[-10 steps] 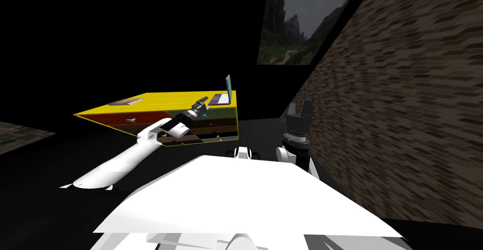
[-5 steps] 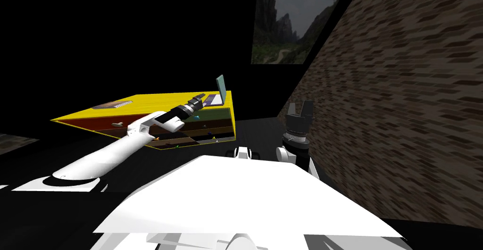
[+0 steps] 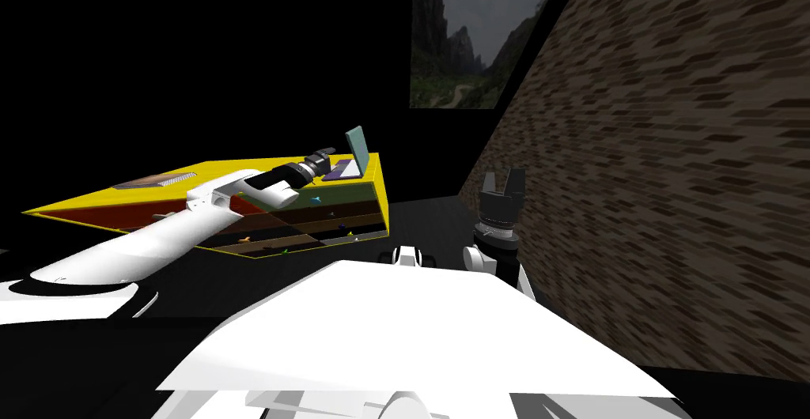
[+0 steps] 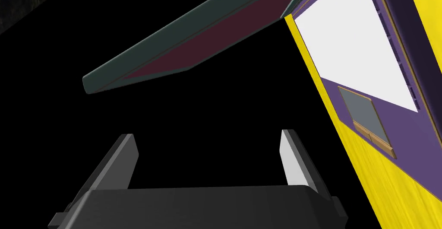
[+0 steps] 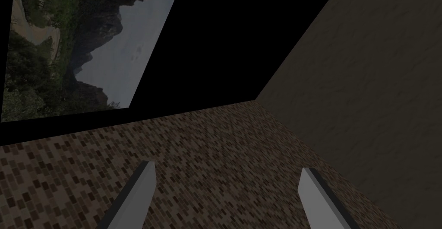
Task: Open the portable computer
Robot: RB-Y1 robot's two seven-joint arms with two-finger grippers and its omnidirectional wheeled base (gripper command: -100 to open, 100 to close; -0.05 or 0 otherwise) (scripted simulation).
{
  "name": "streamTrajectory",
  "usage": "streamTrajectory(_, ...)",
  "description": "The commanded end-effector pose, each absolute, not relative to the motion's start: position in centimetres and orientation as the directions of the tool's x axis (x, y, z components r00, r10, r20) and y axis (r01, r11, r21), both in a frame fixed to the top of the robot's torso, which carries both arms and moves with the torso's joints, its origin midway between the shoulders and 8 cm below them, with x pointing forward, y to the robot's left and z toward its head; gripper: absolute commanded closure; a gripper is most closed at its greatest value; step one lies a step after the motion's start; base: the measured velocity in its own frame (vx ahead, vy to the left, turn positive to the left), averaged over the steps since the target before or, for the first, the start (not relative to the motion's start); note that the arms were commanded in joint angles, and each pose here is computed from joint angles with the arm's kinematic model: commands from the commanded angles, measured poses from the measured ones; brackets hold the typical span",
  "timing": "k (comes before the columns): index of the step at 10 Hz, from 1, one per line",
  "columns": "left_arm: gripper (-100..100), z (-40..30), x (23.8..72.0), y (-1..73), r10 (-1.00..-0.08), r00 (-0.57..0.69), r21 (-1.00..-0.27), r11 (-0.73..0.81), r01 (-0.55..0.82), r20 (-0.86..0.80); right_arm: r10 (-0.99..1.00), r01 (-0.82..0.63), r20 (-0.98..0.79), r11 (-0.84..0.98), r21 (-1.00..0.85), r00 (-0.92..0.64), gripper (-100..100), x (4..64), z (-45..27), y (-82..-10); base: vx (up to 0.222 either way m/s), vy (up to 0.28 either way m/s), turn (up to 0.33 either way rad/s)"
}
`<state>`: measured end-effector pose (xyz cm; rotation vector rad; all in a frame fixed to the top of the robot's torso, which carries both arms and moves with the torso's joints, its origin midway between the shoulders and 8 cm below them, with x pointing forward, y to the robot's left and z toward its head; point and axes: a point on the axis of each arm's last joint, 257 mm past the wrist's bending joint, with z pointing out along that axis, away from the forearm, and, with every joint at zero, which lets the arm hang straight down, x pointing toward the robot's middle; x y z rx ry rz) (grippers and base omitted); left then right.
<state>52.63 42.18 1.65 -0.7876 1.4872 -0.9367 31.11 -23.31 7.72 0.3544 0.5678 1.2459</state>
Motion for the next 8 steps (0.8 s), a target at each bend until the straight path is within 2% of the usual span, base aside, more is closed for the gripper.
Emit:
streamTrajectory(1, -100, 4.0, 53.5, 45.2, -0.872, -0.064, -0.873, 0.488, -0.017, -0.486, 0.955, -0.785, -0.210, 0.292, 0.546, 0.209, 0, 31.1, 7.7, -23.3, 0.039, -0.160, -0.081)
streamTrajectory(8, -100, 9.9, 54.2, 50.1, -0.851, 0.052, -0.851, 0.518, -0.086, -0.523, 0.955, -0.785, -0.210, 0.292, 0.546, 0.209, 0, 31.1, 7.7, -23.3, 0.036, -0.098, -0.061)
